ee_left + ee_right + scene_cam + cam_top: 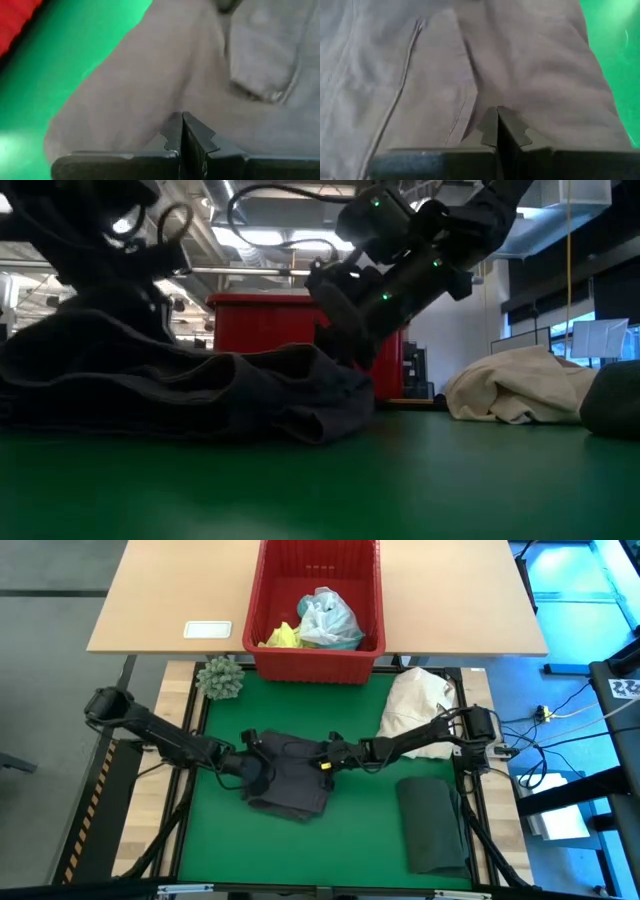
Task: Fold Laundry from Bin
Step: Fold the gray short
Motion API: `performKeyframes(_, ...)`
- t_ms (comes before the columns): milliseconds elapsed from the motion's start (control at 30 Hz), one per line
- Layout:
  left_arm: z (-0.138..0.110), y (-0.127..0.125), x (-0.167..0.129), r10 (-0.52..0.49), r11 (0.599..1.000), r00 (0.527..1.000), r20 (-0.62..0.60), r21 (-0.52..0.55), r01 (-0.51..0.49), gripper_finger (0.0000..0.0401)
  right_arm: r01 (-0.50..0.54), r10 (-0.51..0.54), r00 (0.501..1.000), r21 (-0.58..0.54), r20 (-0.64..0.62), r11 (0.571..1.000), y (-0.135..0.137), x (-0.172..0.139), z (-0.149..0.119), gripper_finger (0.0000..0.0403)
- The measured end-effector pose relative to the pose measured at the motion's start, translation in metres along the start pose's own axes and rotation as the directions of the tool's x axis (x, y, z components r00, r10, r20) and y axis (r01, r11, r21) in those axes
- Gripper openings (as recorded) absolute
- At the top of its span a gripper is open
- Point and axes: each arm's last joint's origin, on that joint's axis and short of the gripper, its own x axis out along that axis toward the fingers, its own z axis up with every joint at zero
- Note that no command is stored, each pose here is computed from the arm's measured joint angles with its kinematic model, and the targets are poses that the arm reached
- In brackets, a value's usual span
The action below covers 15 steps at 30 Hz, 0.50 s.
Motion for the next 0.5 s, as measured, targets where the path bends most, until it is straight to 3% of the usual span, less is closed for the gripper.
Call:
performKeyframes(333,0.002,0.019,0.011,0.075,0.995,0.997,-0.016,-0.071,-0.076,0.0003,0.027,-0.028,0.999,-0.026,-0.045,0.999,-0.006,0.000,-0.004,0.0001)
performKeyframes(500,0.038,0.017,-0.005,0.065,0.998,0.993,0.096,-0.001,-0.065,0.0001,-0.007,0.007,1.000,-0.047,0.015,0.999,-0.003,-0.019,0.015,0.0001)
